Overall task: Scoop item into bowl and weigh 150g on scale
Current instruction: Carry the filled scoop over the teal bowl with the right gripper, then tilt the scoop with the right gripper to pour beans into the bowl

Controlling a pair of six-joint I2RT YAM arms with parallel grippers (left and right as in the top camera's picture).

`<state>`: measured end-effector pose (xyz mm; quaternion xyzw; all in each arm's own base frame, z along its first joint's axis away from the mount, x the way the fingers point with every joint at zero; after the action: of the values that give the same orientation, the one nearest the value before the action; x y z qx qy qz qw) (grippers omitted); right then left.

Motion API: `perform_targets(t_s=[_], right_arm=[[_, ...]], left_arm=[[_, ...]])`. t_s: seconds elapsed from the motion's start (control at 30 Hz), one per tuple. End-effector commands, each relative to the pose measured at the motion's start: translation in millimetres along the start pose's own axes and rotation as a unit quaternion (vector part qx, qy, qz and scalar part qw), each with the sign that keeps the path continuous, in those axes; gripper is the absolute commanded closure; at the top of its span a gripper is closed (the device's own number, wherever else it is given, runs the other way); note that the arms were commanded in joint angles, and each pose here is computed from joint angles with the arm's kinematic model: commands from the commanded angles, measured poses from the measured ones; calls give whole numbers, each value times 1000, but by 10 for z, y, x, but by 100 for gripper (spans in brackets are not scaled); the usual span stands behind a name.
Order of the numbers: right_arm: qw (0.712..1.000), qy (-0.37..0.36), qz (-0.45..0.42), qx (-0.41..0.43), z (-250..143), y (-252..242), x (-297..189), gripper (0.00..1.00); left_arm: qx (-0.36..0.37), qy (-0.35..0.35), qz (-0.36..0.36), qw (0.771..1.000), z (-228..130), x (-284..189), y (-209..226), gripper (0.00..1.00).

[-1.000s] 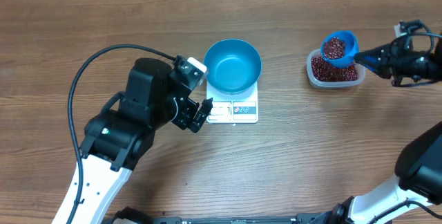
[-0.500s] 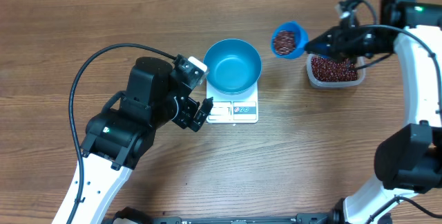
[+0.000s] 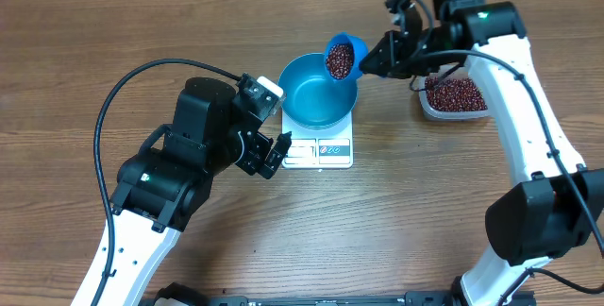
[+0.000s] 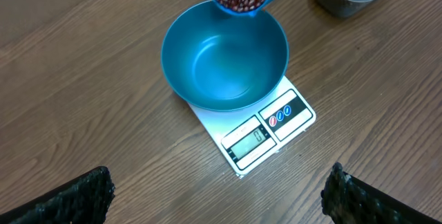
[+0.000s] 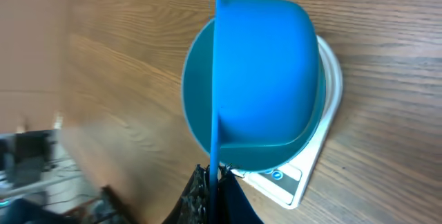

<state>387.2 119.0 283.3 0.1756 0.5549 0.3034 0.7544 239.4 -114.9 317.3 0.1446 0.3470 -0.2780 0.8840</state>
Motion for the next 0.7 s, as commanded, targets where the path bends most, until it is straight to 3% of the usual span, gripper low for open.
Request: perform_targets(t_s=[0.0, 0.67], right_arm=[[997, -22, -66, -16, 65, 123, 39, 96], [973, -30, -207, -92, -73, 563, 425, 96]], left_arm=[[-4, -8, -2, 1000, 24, -10, 9, 0], [-4, -7, -2, 1000, 23, -10, 9, 0]])
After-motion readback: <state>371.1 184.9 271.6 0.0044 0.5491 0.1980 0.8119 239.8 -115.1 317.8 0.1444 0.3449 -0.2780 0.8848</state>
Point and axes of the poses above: each gripper's point midway between its finger pads, its own x axis out along the fingers, its own y axis along the line the jaws close on, z = x × y, the point moved 9 cm from there along -x, back along the fingers, and after that the axes turned 1 degree about x, right-handed, at the moved point
